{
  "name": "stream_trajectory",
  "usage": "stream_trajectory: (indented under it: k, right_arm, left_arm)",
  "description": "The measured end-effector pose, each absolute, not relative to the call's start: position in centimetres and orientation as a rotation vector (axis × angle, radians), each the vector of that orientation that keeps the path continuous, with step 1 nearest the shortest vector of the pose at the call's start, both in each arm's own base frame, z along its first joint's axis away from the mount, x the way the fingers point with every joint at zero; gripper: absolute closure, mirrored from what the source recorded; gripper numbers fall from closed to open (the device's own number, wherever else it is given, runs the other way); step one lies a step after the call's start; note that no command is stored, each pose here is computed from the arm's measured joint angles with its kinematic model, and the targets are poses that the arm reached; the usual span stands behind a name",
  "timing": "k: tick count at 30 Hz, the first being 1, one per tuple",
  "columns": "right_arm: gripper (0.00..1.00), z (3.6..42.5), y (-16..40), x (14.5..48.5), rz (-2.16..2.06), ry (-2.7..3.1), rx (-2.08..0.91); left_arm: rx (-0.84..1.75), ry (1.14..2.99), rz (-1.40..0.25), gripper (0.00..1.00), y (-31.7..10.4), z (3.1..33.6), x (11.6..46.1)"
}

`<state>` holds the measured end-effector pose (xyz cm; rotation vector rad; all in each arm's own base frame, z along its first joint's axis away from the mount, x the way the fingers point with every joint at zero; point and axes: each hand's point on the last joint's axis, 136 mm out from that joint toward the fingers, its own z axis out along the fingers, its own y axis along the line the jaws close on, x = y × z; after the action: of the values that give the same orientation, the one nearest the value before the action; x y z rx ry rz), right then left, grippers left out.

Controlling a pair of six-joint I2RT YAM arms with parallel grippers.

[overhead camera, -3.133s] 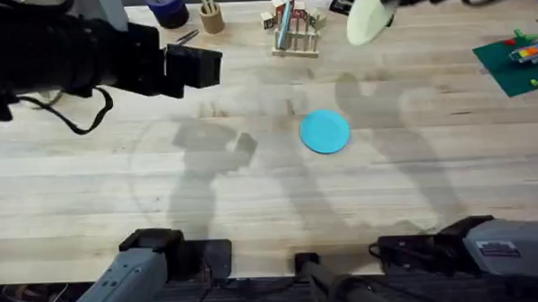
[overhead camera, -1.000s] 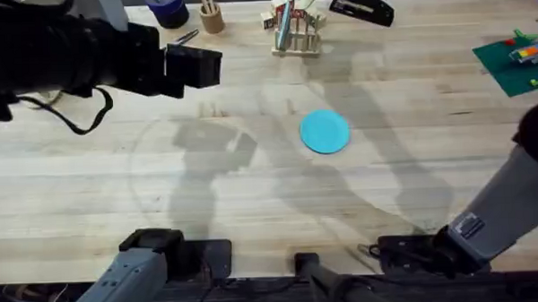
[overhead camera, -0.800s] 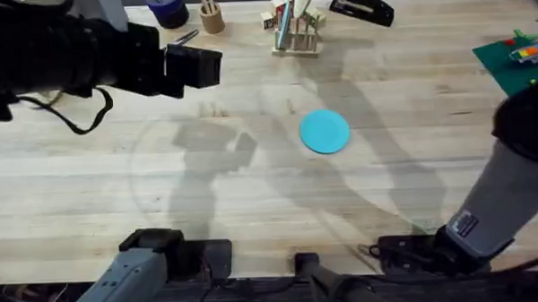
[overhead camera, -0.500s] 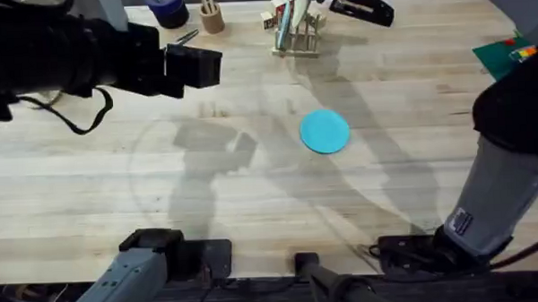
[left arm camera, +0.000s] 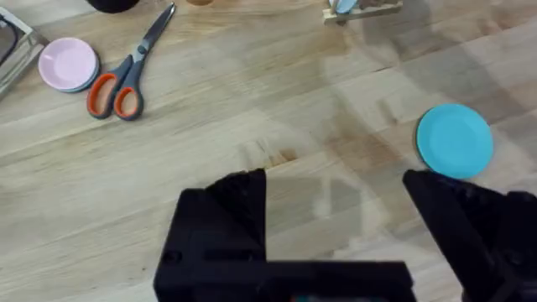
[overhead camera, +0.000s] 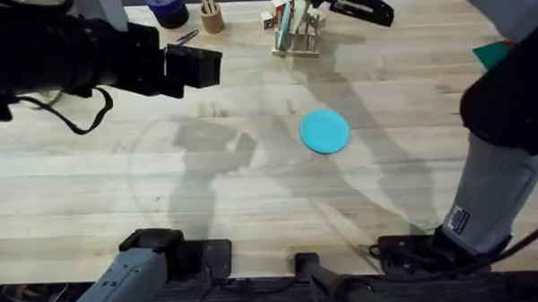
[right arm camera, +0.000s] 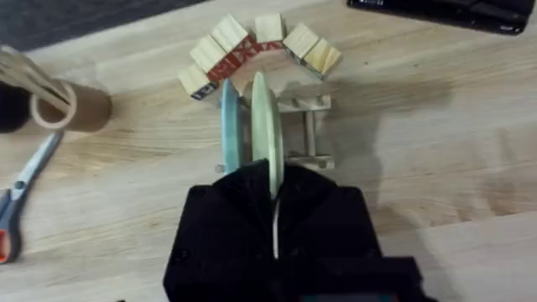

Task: Pick up the plates from the table one by one and place each into a slot on the dish rack.

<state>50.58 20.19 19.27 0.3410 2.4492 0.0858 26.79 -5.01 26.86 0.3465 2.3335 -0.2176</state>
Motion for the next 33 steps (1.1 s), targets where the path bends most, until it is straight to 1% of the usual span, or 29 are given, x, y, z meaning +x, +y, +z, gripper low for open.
stream_trajectory:
  k: [5, 18, 26, 33]
  right_arm:
    - [0.970, 17.2, 20.4, 50.9, 0.062, 2.479, 0.338]
    - [0.970, 17.1, 20.6, 51.5, 0.075, 2.463, 0.339]
    - [0.970, 15.0, 20.8, 51.7, 0.049, 2.495, 0.336]
    - [0.970, 14.8, 20.8, 51.8, 0.046, 2.494, 0.335]
  left_arm:
    - [0.346, 2.333, -0.218, 0.007, -5.0, 26.9, 26.8]
    - [0.346, 2.333, -0.218, 0.007, -5.0, 26.9, 26.8]
    - [0.346, 2.333, -0.217, 0.006, -5.0, 26.9, 26.8]
    - [0.346, 2.332, -0.217, 0.006, -5.0, 26.9, 26.8]
